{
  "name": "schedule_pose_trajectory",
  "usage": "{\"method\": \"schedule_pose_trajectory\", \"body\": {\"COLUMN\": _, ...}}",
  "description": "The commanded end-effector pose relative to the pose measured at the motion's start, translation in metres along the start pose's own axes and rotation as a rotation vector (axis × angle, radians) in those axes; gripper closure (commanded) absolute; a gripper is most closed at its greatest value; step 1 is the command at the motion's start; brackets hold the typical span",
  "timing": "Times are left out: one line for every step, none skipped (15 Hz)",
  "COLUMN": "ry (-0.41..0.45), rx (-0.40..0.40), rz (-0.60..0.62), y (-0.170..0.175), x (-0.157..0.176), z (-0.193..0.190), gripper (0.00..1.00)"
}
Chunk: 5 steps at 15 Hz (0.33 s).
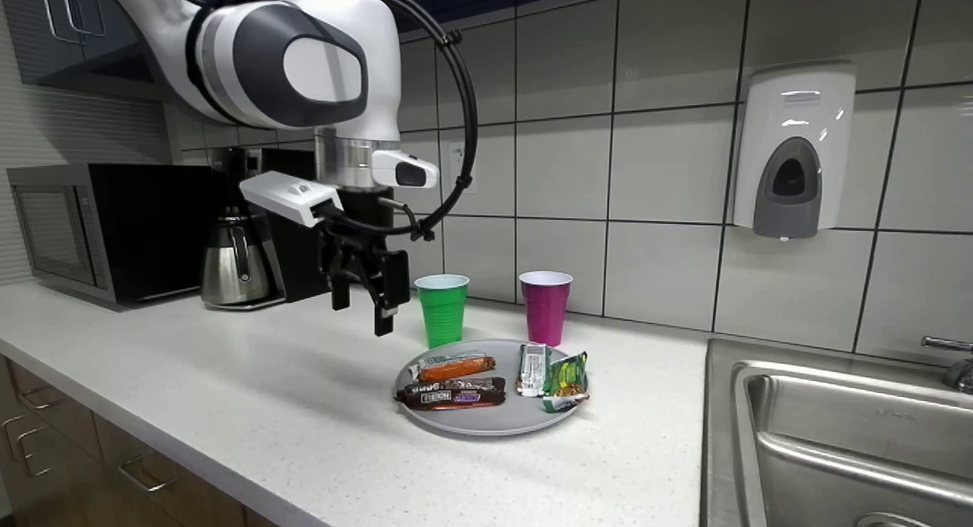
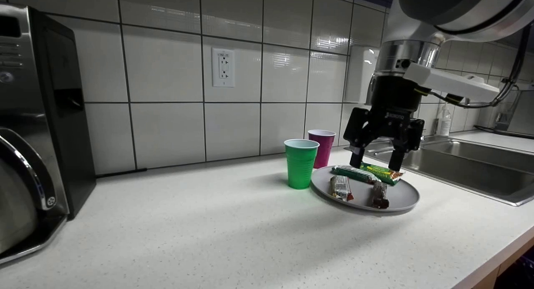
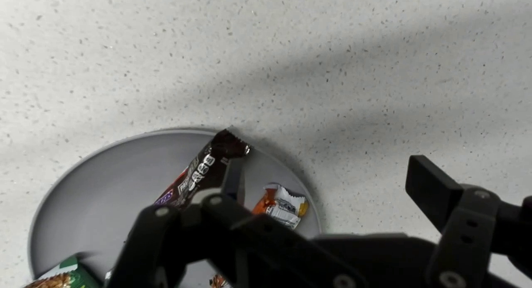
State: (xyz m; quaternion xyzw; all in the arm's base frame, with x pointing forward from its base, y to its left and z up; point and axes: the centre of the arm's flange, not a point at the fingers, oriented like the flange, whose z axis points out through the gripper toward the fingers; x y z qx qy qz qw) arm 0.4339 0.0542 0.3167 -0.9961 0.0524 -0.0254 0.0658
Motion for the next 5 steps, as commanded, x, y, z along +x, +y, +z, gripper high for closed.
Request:
{"method": "schedule_pose_trajectory", "body": {"ry": -0.002, "rx": -0.001, "rz": 0.000, "y": 0.0000, "x": -0.0001, "z": 0.0009, "gripper": 0.00}}
{"method": "schedule_pose_trajectory", "body": {"ry": -0.003, "rx": -0.001, "rz": 0.000, "y": 0.0000, "x": -0.0001, "z": 0.0016, "gripper": 0.00}}
{"method": "schedule_pose_trajectory", "body": {"ry": -0.003, "rx": -0.001, "rz": 0.000, "y": 0.0000, "x": -0.0001, "z": 0.0016, "gripper": 0.00}}
{"method": "schedule_pose_trajectory", "body": {"ry": -0.003, "rx": -0.001, "rz": 0.000, "y": -0.0001, "x": -0.0001, "z": 0.0017, "gripper": 0.00}}
{"method": "schedule_pose_trajectory", "body": {"ry": -0.003, "rx": -0.001, "rz": 0.000, "y": -0.0001, "x": -0.0002, "z": 0.0017, "gripper": 0.00}}
